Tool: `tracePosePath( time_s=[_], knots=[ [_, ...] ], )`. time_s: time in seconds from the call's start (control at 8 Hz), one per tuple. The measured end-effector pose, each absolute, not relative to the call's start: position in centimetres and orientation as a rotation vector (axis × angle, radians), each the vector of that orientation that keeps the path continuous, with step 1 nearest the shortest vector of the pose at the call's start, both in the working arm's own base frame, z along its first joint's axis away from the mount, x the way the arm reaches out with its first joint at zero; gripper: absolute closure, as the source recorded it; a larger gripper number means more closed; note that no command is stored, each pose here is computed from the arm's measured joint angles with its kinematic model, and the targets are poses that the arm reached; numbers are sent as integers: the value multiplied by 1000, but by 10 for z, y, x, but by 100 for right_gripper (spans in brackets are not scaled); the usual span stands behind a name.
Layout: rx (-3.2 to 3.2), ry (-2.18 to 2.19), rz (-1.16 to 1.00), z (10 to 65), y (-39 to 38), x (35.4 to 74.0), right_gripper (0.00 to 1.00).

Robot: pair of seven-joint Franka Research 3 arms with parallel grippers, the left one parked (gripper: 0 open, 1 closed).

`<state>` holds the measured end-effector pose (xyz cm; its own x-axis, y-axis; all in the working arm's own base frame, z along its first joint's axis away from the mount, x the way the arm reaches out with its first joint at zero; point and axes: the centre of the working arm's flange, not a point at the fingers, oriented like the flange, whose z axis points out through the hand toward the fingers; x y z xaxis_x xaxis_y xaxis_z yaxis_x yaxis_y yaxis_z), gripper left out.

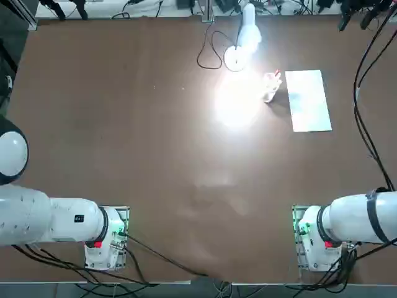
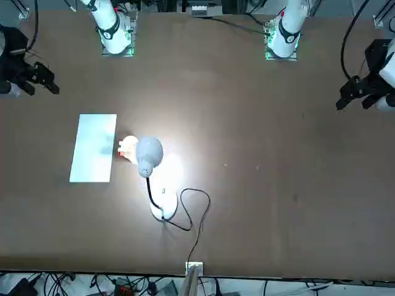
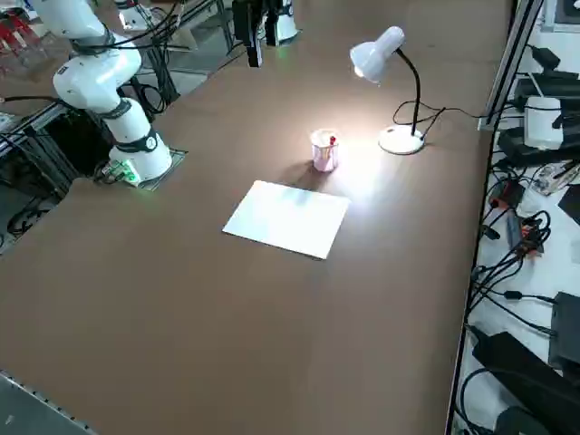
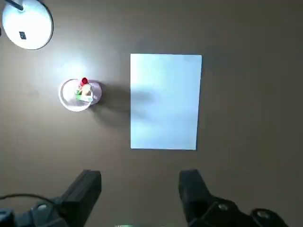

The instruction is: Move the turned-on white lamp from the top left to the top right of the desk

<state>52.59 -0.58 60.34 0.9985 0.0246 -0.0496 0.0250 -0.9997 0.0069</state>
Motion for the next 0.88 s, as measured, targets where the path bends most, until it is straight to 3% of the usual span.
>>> tracePosePath(
  time_s=[0.88],
  knots=[
    [3132,50,-64,599,-2,544,0]
  ],
)
